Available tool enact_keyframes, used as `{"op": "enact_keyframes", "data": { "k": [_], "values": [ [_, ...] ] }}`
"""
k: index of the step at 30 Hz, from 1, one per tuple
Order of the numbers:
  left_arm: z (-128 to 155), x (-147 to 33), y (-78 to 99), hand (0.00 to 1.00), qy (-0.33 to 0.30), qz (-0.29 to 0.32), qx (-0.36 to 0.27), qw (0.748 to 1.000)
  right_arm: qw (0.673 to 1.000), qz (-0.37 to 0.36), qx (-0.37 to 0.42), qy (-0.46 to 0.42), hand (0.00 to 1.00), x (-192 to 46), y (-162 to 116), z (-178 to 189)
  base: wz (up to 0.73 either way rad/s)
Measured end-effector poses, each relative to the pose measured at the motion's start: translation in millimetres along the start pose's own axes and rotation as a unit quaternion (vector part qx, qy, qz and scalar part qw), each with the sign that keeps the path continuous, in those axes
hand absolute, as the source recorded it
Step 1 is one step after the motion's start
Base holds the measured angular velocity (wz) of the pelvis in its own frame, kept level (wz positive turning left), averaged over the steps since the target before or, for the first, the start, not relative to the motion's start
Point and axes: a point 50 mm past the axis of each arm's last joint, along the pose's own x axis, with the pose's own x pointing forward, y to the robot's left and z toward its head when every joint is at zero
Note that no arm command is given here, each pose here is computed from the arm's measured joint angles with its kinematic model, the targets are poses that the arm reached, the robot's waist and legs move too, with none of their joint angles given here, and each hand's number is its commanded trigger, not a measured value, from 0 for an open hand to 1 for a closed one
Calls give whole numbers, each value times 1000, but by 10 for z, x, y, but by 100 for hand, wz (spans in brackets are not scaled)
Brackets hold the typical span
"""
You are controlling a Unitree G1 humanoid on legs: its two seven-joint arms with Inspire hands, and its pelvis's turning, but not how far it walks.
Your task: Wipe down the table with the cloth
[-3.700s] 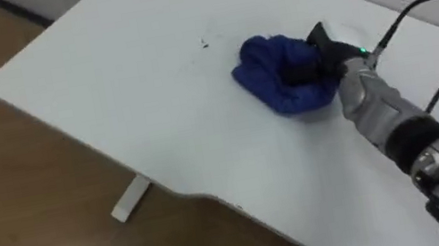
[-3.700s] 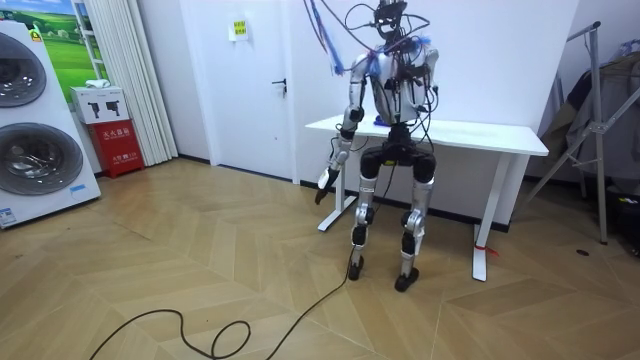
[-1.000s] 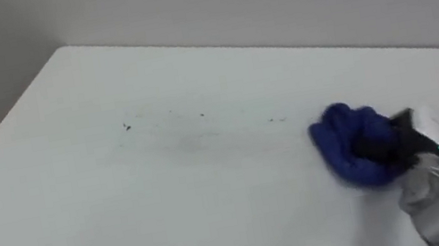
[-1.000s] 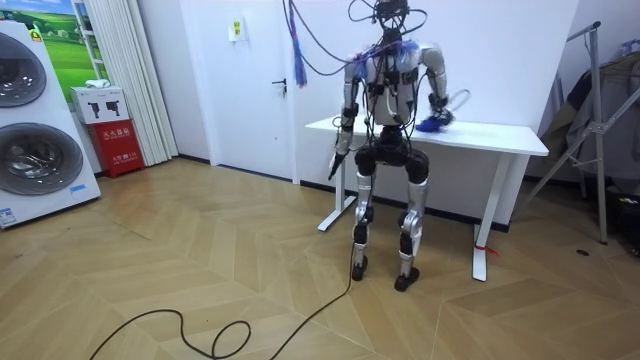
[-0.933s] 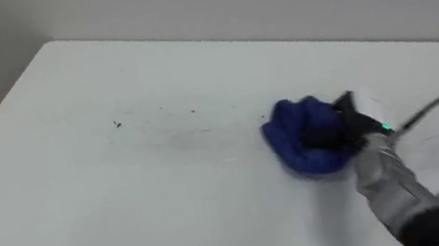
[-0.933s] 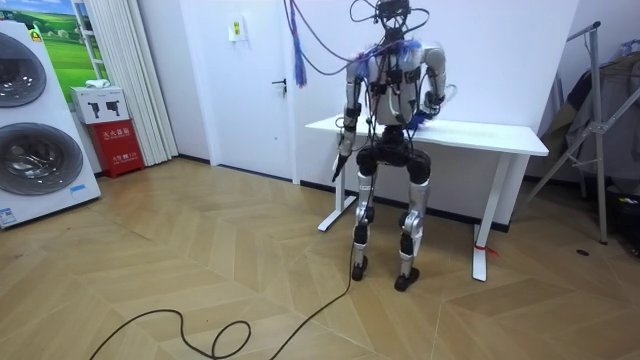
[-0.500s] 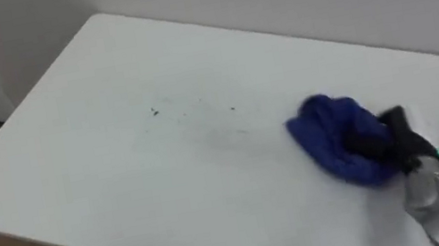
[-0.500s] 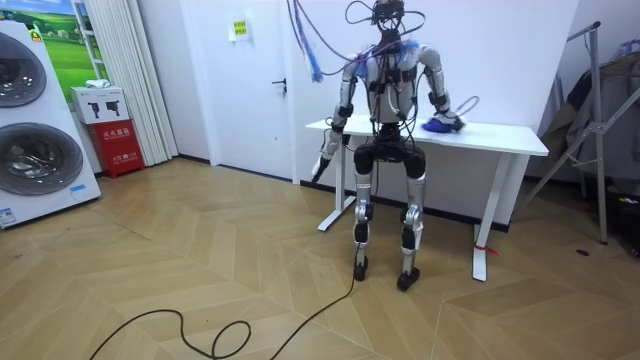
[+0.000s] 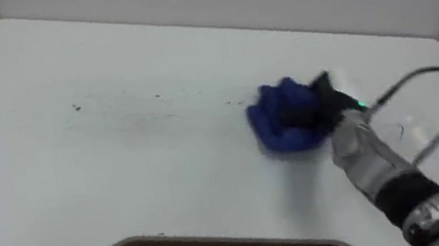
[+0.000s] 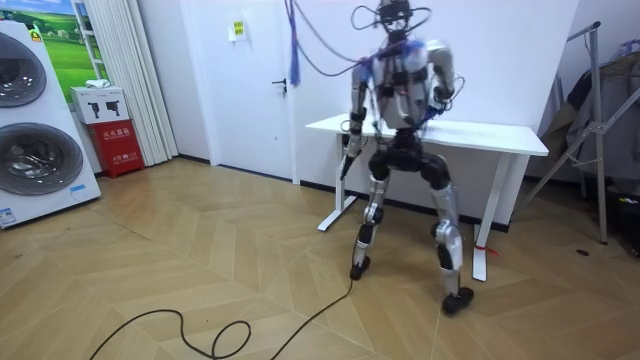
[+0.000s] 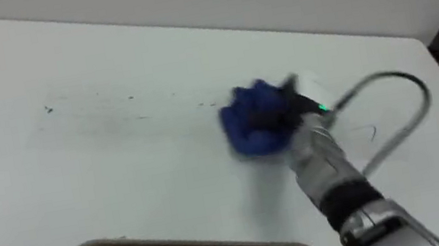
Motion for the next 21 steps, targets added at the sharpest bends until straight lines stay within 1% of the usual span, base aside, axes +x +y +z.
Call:
{"op": "enact_keyframes", "data": {
  "k": [2,3,4,5,6,7,8,10,11,13,15,16,17,18,20,21],
  "values": [
    [-119,-5,28,0,18,0,3,1000,999,-19,31,7,100,41,-141,-14,85],
    [-224,-9,75,0,32,5,1,999,998,-33,40,26,100,20,-217,-179,110],
    [-342,-29,75,0,49,6,-1,999,997,-40,30,60,100,-59,-256,-497,113],
    [-416,-39,82,0,58,7,-3,998,996,-42,25,81,100,-123,-260,-676,94],
    [-627,-81,78,0,84,6,-6,996,989,-34,18,142,100,-329,-199,-1124,57],
    [-856,-138,83,0,113,7,-10,994,978,-31,12,205,100,-594,-172,-1561,40],
    [-1111,-212,118,0,146,11,-16,989,970,-62,59,228,100,-823,-234,-1805,15],
    [-1396,-313,176,0,188,17,-20,982,966,-91,53,237,100,-974,-353,-1965,2],
    [-1449,-333,199,0,197,20,-20,980,962,-99,48,250,100,-1050,-412,-2059,5],
    [-1409,-315,196,0,191,20,-22,981,960,-102,38,259,100,-1072,-476,-2108,-32],
    [-1284,-268,164,0,173,15,-21,985,964,-92,25,248,100,-1016,-450,-2033,-80],
    [-1164,-226,156,0,156,16,-26,987,969,-85,8,231,100,-942,-453,-1919,-95],
    [-1061,-195,162,0,140,18,-35,989,977,-69,-16,199,100,-823,-426,-1719,-97],
    [-1011,-182,174,0,131,20,-43,990,982,-61,-31,177,100,-755,-397,-1588,-71],
    [-694,-111,192,0,82,30,-57,994,992,-35,-69,103,100,-572,-254,-1151,-15],
    [-620,-100,166,0,72,27,-58,995,993,-28,-74,93,100,-550,-218,-1089,8]
  ]
}}
